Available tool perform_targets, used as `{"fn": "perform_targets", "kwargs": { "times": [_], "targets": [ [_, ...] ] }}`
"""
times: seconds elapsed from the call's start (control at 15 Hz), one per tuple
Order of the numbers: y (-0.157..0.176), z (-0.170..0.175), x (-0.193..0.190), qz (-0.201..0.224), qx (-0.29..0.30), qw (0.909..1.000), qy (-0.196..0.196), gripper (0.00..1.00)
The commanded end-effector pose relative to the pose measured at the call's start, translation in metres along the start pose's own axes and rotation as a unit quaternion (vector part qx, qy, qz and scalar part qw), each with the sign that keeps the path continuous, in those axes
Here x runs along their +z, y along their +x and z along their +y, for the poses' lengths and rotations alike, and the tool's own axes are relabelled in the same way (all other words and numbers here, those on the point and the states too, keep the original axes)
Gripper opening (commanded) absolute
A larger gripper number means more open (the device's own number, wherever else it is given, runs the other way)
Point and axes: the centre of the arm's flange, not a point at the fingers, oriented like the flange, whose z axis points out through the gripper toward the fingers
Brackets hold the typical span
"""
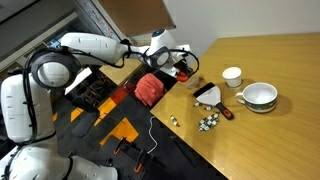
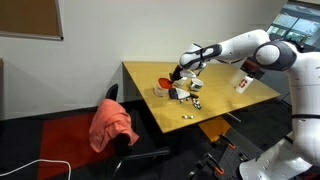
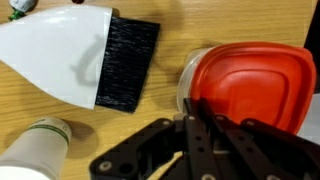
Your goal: Take the orange lid from the clear bowl and put it on the table then pour out the contents from bowl onto the table then put the bowl on the table and put the lid on the bowl
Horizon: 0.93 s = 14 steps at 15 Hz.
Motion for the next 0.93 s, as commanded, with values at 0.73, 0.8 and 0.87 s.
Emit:
{"fn": "perform_targets", "kwargs": {
  "times": [0.73, 0.8, 0.87],
  "targets": [
    [0.034, -0.002, 0.023, -0.039, 0.009, 0.9991, 0.013, 0.02],
    [0.036, -0.002, 0.025, -0.039, 0.009, 0.9991, 0.011, 0.02],
    [0.037, -0.002, 0.028, -0.039, 0.009, 0.9991, 0.011, 0.02]
  ]
}}
